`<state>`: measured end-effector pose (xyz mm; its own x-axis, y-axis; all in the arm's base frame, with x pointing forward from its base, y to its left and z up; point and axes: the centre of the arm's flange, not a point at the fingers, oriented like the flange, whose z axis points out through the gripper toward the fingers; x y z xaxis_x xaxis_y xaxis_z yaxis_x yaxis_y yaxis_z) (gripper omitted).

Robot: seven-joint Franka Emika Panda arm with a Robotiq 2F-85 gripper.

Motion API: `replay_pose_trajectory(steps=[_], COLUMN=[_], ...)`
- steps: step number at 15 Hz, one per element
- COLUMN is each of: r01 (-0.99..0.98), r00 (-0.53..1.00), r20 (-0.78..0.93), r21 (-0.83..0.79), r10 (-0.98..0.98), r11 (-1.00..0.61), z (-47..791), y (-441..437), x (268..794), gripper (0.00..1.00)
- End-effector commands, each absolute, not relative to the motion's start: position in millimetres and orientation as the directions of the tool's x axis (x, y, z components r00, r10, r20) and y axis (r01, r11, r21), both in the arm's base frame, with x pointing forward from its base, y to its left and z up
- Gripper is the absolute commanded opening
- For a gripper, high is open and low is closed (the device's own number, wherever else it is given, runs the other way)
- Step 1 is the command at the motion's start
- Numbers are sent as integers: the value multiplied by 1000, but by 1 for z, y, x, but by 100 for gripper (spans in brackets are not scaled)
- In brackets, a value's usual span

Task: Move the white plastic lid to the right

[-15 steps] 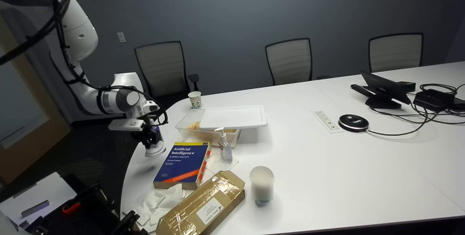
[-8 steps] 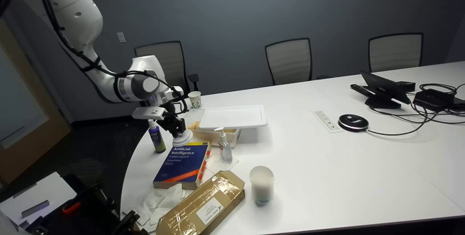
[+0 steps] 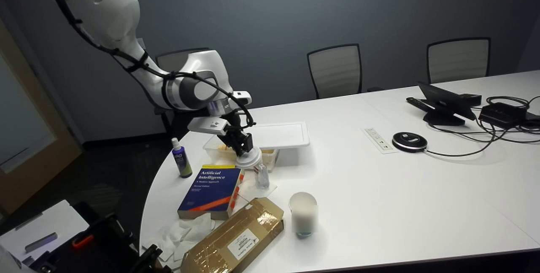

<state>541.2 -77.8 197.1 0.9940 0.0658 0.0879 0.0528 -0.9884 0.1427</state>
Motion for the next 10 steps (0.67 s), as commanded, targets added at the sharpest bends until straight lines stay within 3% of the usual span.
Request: replay_pose_trajectory(steps=[1, 10], r01=[30, -2], r00=[995, 996], r20=[89, 85], r21=[135, 32], r10=[43, 1], r11=[-990, -1000], z=[200, 112], y=[-115, -175], x=[565, 603], gripper=[2, 2])
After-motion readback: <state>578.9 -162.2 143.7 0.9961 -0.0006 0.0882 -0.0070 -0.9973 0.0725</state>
